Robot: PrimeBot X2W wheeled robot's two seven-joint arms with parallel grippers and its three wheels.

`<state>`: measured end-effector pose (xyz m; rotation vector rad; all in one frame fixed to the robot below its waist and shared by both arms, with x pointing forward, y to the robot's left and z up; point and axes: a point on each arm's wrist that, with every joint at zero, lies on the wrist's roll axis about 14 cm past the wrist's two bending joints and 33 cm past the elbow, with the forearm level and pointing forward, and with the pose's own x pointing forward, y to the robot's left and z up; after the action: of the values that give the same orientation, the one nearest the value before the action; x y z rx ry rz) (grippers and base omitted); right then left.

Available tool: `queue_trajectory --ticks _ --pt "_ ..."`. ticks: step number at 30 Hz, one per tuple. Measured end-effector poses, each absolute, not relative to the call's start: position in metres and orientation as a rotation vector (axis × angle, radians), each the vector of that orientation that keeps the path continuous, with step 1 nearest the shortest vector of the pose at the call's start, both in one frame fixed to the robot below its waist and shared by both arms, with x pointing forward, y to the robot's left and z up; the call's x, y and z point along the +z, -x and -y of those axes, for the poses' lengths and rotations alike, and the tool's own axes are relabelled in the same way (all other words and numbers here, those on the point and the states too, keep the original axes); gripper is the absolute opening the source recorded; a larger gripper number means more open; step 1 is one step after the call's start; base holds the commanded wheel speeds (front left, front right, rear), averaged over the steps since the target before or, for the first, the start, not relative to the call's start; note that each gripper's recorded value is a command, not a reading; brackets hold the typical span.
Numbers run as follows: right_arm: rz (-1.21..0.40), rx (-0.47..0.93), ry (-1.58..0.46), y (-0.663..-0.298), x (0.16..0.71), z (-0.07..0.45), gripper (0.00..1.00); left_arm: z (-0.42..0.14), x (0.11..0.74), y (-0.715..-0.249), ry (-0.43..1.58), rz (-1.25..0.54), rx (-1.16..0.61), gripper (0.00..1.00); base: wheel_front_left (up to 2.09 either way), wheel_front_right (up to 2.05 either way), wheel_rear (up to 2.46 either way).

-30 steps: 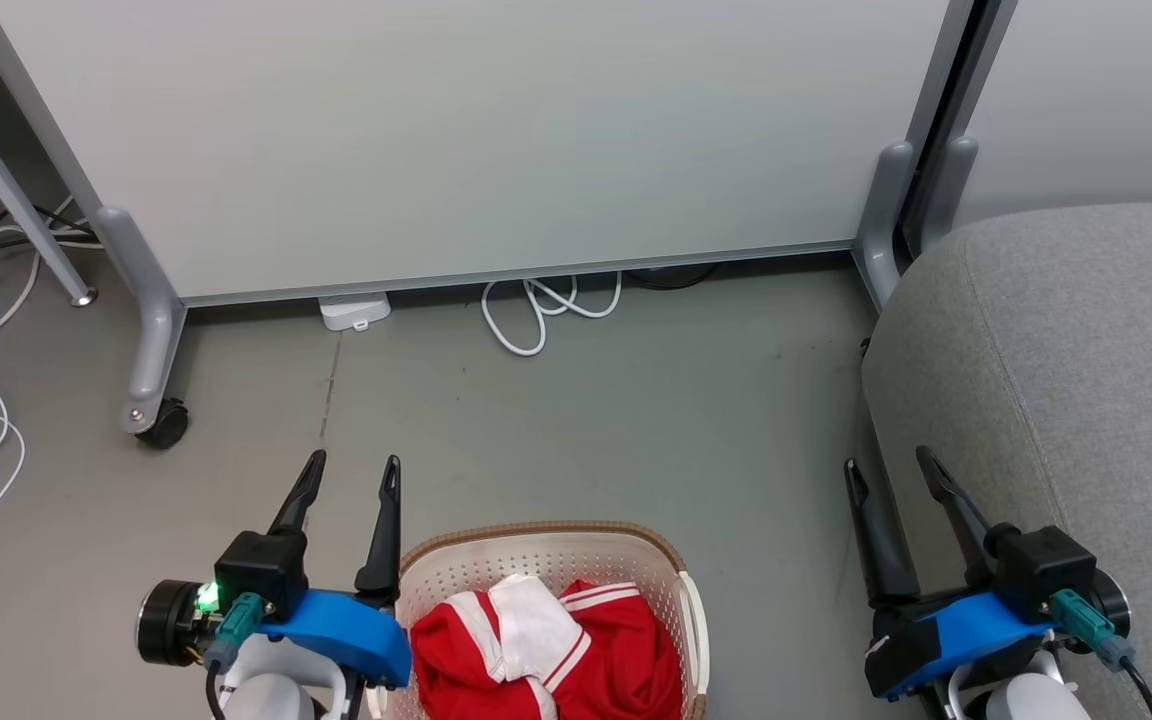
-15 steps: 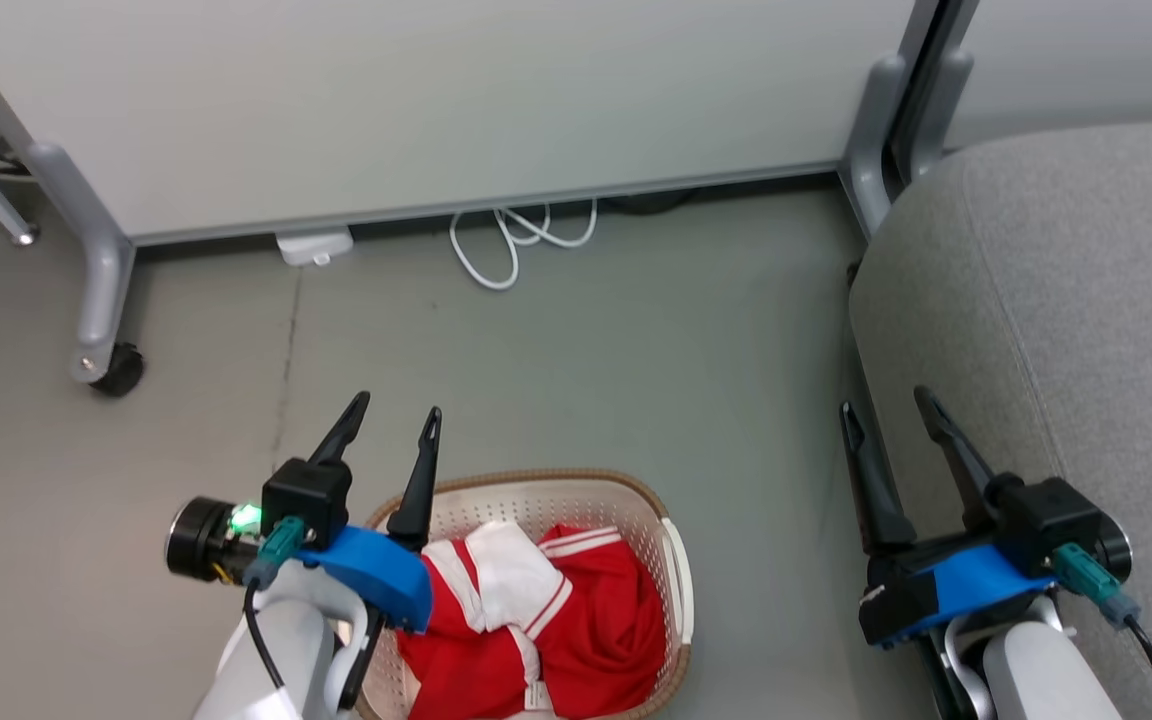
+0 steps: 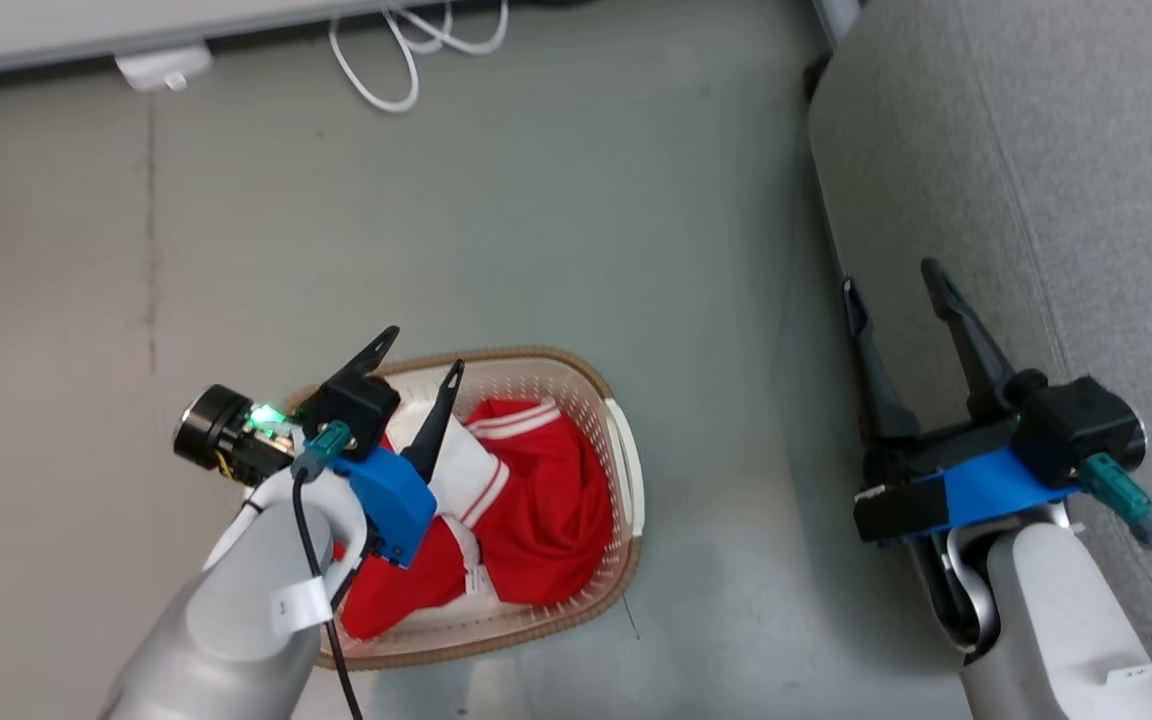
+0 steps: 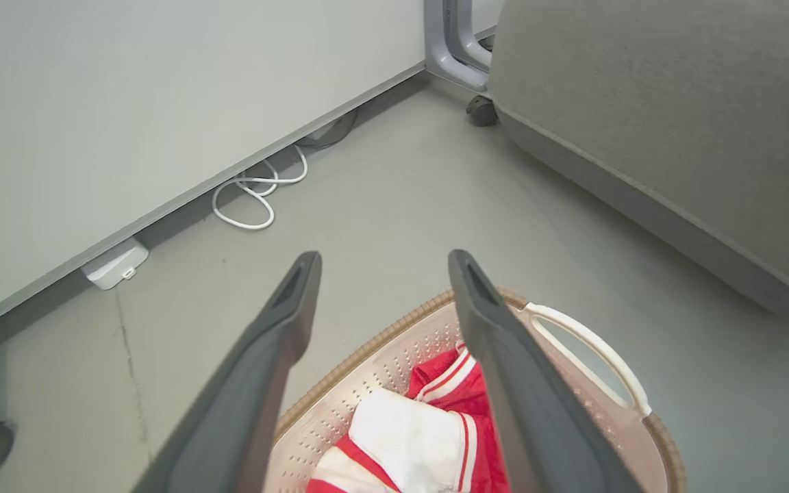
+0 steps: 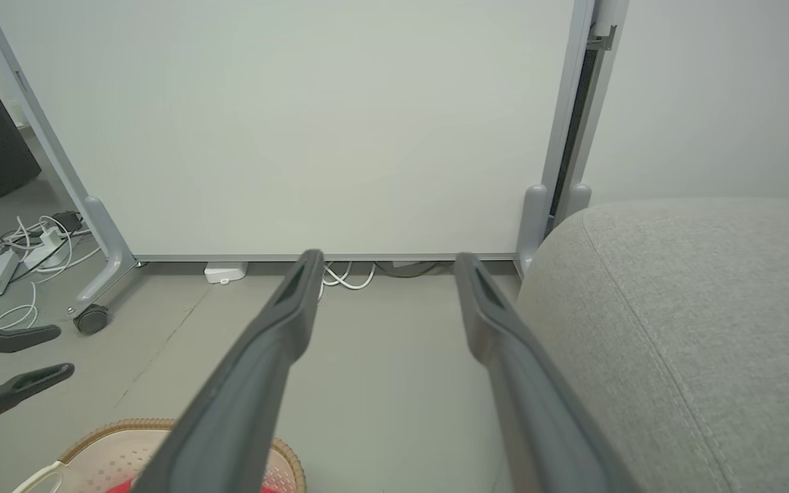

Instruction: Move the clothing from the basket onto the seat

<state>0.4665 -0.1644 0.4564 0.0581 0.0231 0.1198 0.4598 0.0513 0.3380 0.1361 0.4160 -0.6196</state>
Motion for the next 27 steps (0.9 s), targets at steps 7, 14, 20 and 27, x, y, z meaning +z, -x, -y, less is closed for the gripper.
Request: queue_trajectory --ticks 7,14,20,27 --pt "-0.085 0.090 -0.048 -0.487 0.419 0.178 1.00 -0.033 0.260 -0.454 -0.229 -0.593 -0.778 1.00 0.00 0.00 0.00" --pt "-0.136 0.080 -0.033 -0.499 0.386 0.184 1.00 -0.026 0.199 -0.434 -0.318 -0.728 -0.914 1.00 0.00 0.00 0.00" --pt "-0.170 0.068 -0.019 -0.507 0.359 0.191 1.00 -0.025 0.155 -0.424 -0.405 -0.824 -1.009 1.00 0.00 0.00 0.00" --pt "-0.206 0.054 -0.014 -0.512 0.329 0.197 1.00 -0.034 0.104 -0.410 -0.471 -0.958 -1.059 1.00 0.00 0.00 0.00"
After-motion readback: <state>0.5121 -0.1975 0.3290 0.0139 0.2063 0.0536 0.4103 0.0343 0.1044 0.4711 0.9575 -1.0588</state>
